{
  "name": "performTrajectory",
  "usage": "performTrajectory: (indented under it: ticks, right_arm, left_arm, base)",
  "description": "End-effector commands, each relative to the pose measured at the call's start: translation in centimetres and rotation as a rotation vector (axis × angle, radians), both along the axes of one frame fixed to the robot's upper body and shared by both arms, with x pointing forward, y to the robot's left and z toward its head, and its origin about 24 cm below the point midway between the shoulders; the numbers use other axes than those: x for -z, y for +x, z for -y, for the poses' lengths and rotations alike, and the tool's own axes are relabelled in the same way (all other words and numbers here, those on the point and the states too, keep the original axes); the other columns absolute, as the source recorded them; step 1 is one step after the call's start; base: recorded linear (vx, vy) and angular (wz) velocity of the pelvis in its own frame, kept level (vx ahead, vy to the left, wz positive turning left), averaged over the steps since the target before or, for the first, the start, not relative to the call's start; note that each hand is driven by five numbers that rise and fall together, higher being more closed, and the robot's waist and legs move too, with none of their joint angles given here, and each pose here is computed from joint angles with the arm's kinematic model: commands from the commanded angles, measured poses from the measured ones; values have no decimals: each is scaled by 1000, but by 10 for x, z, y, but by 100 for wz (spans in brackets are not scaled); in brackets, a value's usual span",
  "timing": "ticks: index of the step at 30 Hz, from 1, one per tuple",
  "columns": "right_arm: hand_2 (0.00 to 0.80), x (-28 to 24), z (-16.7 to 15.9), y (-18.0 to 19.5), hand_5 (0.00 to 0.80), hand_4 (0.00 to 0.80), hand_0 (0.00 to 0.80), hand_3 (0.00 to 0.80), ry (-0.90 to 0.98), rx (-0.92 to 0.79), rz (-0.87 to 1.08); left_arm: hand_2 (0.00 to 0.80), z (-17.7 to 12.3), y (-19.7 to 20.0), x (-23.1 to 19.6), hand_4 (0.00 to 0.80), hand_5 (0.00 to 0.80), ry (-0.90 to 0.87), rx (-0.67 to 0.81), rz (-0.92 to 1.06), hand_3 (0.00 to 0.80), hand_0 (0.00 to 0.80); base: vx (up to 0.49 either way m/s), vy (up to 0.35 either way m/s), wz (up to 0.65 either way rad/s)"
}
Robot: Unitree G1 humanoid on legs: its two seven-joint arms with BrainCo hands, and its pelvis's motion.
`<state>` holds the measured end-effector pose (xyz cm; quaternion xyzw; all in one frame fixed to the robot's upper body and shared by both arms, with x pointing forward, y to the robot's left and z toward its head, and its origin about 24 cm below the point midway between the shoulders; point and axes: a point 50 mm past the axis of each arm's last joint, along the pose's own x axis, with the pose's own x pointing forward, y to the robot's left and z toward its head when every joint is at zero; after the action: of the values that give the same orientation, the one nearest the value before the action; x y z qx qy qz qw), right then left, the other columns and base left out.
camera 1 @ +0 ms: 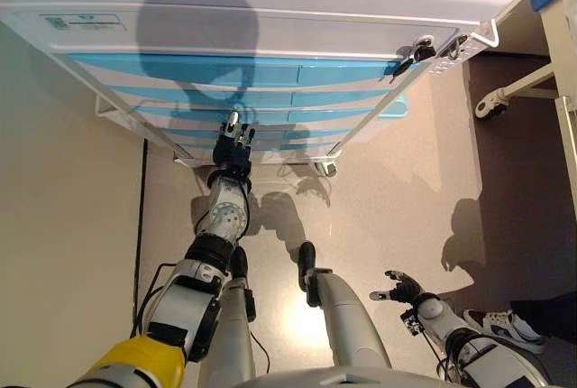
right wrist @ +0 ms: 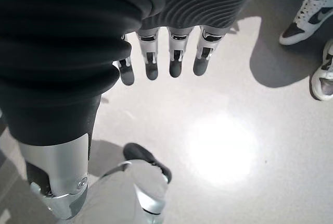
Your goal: Open the drawer and pick up the medicine
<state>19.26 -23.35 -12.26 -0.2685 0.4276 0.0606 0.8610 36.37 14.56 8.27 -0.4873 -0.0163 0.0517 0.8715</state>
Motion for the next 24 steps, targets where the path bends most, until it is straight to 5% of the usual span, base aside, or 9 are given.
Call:
performTrajectory:
  ticks: [1, 5, 8, 11, 12, 13, 24]
  right_arm:
    - [0, -3, 23, -8, 0, 0, 0, 0, -65, -14, -25]
    - [0, -4, 22, -7, 0, 0, 0, 0, -60, -26, -29]
    - [0, -4, 21, -6, 0, 0, 0, 0, -55, -33, -30]
    - [0, -4, 22, -6, 0, 0, 0, 0, -59, -38, -31]
    - [0, -4, 22, -6, 0, 0, 0, 0, -63, -46, -34]
    - [0, -4, 22, -6, 0, 0, 0, 0, -63, -46, -34]
    - [0, 1, 20, -15, 0, 0, 0, 0, -58, -79, -76]
  left_arm:
    - [0, 8, 19, -103, 0, 0, 19, 15, 389, 0, 0]
    - [0, 22, 13, -115, 0, 0, 32, 79, 464, 0, 0]
    - [376, 35, 6, -129, 376, 376, 33, 131, 545, 376, 376]
    - [555, 43, 2, -137, 555, 555, 31, 166, 591, 555, 555]
    - [737, 50, -3, -146, 737, 737, 19, 196, 640, 737, 737]
    - [800, 50, -3, -146, 800, 800, 19, 196, 640, 800, 800]
    - [800, 67, -22, -157, 800, 800, -18, 299, 750, 800, 800]
  base:
    - [0, 0, 0]
    - [-16, 1, 1]
    - [-36, -2, 1]
    - [-26, -11, 2]
    - [-30, -5, 1]
    - [-44, -6, 0]
    - [-30, 0, 0]
